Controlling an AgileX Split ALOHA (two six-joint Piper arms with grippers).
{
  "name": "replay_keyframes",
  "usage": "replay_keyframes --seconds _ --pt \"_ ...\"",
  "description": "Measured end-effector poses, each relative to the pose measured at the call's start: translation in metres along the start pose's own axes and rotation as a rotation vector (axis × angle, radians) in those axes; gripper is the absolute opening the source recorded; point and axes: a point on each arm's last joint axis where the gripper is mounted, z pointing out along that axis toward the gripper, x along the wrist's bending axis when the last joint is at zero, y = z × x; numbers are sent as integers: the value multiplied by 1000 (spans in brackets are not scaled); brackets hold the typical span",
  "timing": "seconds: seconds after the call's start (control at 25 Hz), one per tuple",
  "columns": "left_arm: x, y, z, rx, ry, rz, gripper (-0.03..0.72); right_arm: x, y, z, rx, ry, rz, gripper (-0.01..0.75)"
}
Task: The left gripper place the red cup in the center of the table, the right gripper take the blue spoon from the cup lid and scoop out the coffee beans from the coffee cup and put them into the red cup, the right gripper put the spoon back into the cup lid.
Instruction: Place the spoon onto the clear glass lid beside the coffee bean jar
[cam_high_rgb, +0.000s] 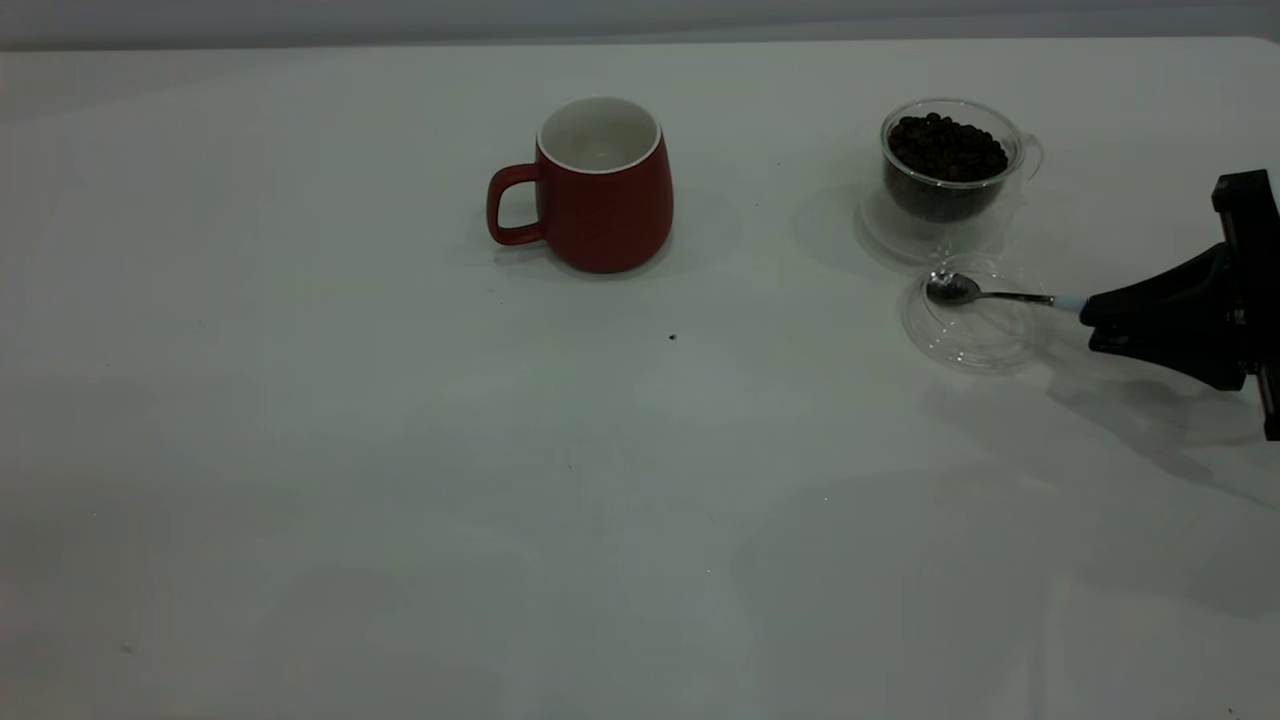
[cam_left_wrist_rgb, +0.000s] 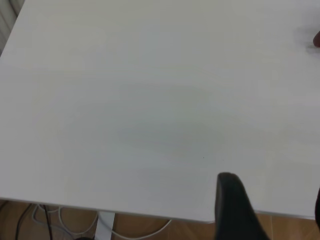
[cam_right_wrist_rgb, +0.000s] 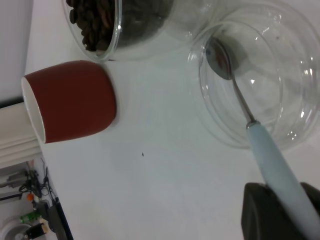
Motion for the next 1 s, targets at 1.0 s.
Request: replay_keyframes --seconds 1.0 --pt "0 0 0 0 0 0 445 -6 -3 2 19 -29 -12 304"
